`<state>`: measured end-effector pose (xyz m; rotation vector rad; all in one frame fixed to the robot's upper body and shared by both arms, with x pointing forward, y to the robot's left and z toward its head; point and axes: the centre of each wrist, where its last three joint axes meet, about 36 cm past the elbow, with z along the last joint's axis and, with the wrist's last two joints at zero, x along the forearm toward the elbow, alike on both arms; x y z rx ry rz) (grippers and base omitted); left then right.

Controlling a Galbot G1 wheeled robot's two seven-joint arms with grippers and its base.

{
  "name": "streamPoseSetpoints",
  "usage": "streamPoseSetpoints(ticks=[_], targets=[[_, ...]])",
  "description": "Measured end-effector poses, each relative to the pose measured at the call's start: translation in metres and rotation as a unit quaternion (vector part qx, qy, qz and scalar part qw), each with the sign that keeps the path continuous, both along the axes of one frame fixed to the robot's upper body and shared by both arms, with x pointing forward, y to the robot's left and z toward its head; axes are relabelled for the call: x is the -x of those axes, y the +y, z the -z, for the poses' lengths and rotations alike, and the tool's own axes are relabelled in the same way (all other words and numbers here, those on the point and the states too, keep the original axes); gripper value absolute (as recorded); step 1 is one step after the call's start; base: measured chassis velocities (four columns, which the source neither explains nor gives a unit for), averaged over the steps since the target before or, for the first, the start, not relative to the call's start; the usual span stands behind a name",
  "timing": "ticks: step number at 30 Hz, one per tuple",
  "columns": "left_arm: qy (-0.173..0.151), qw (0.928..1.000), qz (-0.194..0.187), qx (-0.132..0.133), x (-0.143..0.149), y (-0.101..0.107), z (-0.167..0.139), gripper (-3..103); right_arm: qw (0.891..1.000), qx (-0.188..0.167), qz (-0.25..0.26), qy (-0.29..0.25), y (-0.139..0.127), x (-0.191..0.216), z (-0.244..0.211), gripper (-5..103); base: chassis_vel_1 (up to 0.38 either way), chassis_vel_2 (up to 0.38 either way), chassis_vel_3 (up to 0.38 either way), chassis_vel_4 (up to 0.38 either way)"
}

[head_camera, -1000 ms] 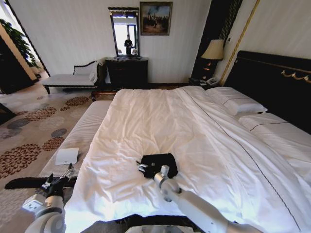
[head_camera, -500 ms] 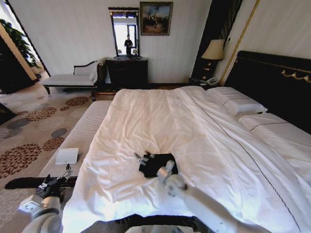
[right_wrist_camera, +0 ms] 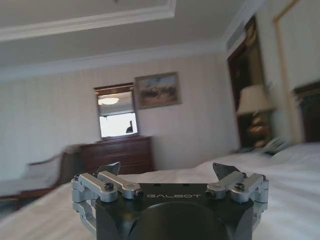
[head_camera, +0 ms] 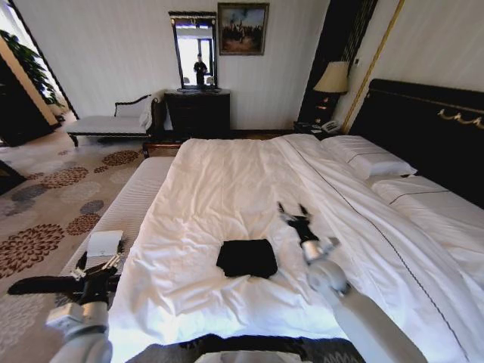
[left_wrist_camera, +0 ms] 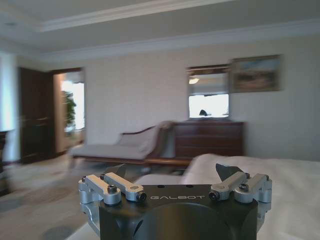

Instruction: Fold the clothes on the bed.

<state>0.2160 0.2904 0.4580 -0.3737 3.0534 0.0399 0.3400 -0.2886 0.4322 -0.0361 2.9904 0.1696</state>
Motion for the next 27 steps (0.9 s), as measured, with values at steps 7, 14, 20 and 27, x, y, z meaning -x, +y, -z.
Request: streamPoseSetpoints(ticks=[7, 14, 20, 27], targets=[[0.006, 0.9953, 0.094, 0.019, 0.013, -0.037, -0.013, 100, 0.998, 0.027, 0.056, -0.007, 0.004, 0.065, -0.012, 100, 0.000, 0.000, 0.000, 0.000], [0.008, 0.9943, 0.103, 0.023, 0.014, -0.039, -0.014, 100, 0.998, 0.028, 0.061, -0.008, 0.005, 0.071, -0.014, 100, 0.000, 0.000, 0.000, 0.000], [0.009, 0.9944, 0.103, 0.024, 0.014, -0.039, -0.014, 100, 0.998, 0.026, 0.058, -0.007, 0.006, 0.070, -0.013, 100, 0.000, 0.000, 0.000, 0.000], [0.010, 0.9945, 0.102, 0.025, 0.014, -0.038, -0.014, 100, 0.998, 0.024, 0.056, -0.007, 0.007, 0.069, -0.012, 100, 0.000, 0.000, 0.000, 0.000]])
